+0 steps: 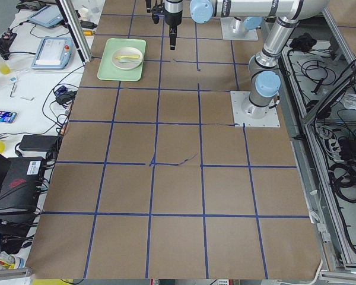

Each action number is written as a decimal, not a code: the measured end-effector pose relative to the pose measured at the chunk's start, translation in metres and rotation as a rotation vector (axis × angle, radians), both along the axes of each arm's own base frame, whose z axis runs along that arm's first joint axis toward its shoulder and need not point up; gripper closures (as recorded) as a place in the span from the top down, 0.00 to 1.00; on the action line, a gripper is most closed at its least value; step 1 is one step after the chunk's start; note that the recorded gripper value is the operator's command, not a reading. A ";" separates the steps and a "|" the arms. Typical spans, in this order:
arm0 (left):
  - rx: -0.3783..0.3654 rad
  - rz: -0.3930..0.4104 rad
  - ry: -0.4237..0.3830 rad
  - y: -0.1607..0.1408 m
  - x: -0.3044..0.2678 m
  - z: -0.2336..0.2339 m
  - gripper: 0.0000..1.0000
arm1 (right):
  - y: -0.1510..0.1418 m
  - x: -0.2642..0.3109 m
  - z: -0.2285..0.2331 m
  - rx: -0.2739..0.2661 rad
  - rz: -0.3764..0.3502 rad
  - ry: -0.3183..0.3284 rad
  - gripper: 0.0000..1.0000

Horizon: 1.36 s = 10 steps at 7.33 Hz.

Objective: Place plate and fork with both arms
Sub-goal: 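Move the right gripper over the plate above the yellow fork, then lower the right gripper and close it on the yellow fork handle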

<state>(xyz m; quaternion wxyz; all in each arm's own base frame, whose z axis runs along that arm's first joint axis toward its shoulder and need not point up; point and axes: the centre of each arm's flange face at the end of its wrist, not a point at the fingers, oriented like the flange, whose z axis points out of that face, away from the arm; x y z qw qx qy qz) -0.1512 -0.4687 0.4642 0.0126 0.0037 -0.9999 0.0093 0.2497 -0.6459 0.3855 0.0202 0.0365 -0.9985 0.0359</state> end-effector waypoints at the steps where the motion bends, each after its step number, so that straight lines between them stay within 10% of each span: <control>1: 0.009 0.000 0.000 0.001 0.000 -0.005 1.00 | -0.020 0.015 -0.026 -0.012 -0.013 -0.010 1.00; 6: 0.030 0.001 0.002 0.003 -0.001 -0.017 1.00 | -0.076 0.087 -0.120 -0.030 -0.083 -0.037 0.93; 10: 0.038 0.001 -0.001 0.003 0.000 -0.021 1.00 | -0.075 0.097 -0.150 -0.001 -0.032 -0.054 0.56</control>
